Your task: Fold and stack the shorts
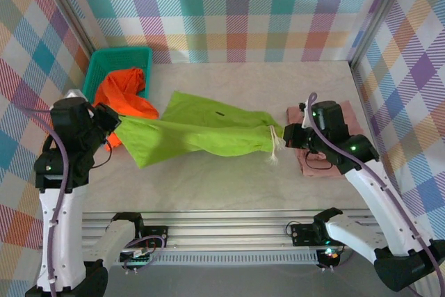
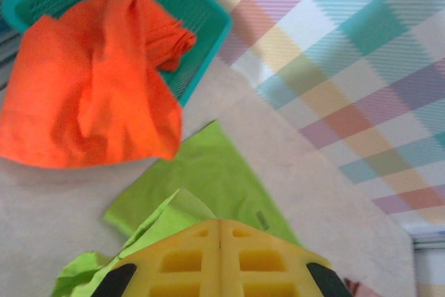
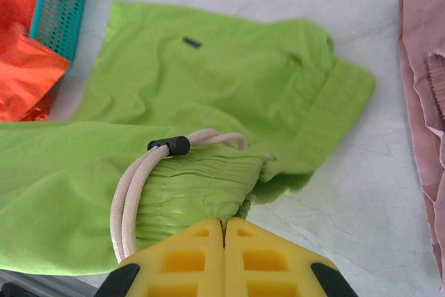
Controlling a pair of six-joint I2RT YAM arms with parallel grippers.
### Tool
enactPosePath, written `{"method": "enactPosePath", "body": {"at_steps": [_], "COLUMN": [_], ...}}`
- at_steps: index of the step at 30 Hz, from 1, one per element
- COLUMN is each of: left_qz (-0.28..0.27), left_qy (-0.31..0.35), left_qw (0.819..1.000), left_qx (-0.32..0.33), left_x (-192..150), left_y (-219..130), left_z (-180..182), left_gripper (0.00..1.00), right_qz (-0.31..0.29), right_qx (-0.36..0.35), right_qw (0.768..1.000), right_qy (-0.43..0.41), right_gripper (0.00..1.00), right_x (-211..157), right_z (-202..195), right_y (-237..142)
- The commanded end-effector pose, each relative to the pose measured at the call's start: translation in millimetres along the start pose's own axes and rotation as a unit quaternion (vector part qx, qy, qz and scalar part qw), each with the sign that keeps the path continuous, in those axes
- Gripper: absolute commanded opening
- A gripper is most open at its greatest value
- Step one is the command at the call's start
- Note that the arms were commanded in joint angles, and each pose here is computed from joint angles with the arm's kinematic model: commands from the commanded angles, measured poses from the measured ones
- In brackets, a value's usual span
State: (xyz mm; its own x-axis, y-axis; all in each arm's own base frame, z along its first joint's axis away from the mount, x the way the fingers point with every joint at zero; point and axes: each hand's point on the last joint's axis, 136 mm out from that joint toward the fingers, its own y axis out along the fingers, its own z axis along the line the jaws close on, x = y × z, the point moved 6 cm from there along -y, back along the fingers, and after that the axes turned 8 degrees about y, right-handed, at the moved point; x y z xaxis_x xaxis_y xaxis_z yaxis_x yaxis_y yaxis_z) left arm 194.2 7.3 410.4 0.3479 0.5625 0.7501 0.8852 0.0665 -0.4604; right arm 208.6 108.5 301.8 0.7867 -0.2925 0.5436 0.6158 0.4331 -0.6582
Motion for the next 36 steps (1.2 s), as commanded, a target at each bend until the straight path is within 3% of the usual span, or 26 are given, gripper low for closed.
{"method": "enactPosePath", "body": {"at_steps": [1, 7, 12, 22, 23, 26, 29, 32, 33, 36], "left_qz": [-0.004, 0.033, 0.082, 0.16, 0.167, 0.183, 0.186, 0.158, 0.147, 0.149], "left_qy": [0.01, -0.002, -0.007, 0.019, 0.021, 0.02, 0.024, 0.028, 0.032, 0.036], "left_qw": [1.0, 0.999, 0.997, 0.986, 0.985, 0.982, 0.982, 0.987, 0.988, 0.986], "left_qx": [-0.006, -0.007, 0.003, 0.037, 0.041, 0.043, 0.024, -0.018, -0.034, -0.062], "left_x": [10.5, 4.9, -7.9, -50.7, -55.6, -63.0, -52.7, -32.4, -28.3, -35.5], "left_y": [-1.3, 51.2, 115.9, 223.9, 235.6, 266.2, 275.2, 251.7, 239.6, 213.5], "left_z": [-6.8, -12.8, -16.2, -31.3, -31.8, -36.5, -50.6, -71.2, -77.6, -84.5], "left_gripper": [0.0, 0.0, 0.0, 0.0, 0.02, 0.16, 0.42, 0.89, 0.99, 1.0], "right_qz": [-0.011, -0.003, 0.017, 0.051, 0.055, 0.066, 0.079, 0.064, 0.058, 0.057], "right_qx": [0.006, -0.042, -0.095, -0.13, -0.13, -0.128, -0.129, -0.11, -0.094, -0.005], "right_qw": [1.0, 0.999, 0.995, 0.986, 0.985, 0.984, 0.984, 0.988, 0.99, 0.993], "right_qy": [-0.002, 0.01, 0.03, 0.09, 0.096, 0.101, 0.094, 0.083, 0.084, 0.103], "right_gripper": [0.0, 0.0, 0.0, 0.0, 0.07, 0.21, 0.55, 0.72, 0.76, 0.81], "right_x": [4.7, 13.8, 17.5, 33.9, 37.0, 50.9, 66.8, 72.5, 71.2, 57.6], "right_z": [4.4, -3.9, -20.1, -60.2, -63.6, -68.1, -62.3, -49.2, -44.4, -23.9], "right_y": [-11.4, 14.2, 44.7, 98.7, 104.7, 117.4, 112.3, 91.3, 82.8, 69.9]}}
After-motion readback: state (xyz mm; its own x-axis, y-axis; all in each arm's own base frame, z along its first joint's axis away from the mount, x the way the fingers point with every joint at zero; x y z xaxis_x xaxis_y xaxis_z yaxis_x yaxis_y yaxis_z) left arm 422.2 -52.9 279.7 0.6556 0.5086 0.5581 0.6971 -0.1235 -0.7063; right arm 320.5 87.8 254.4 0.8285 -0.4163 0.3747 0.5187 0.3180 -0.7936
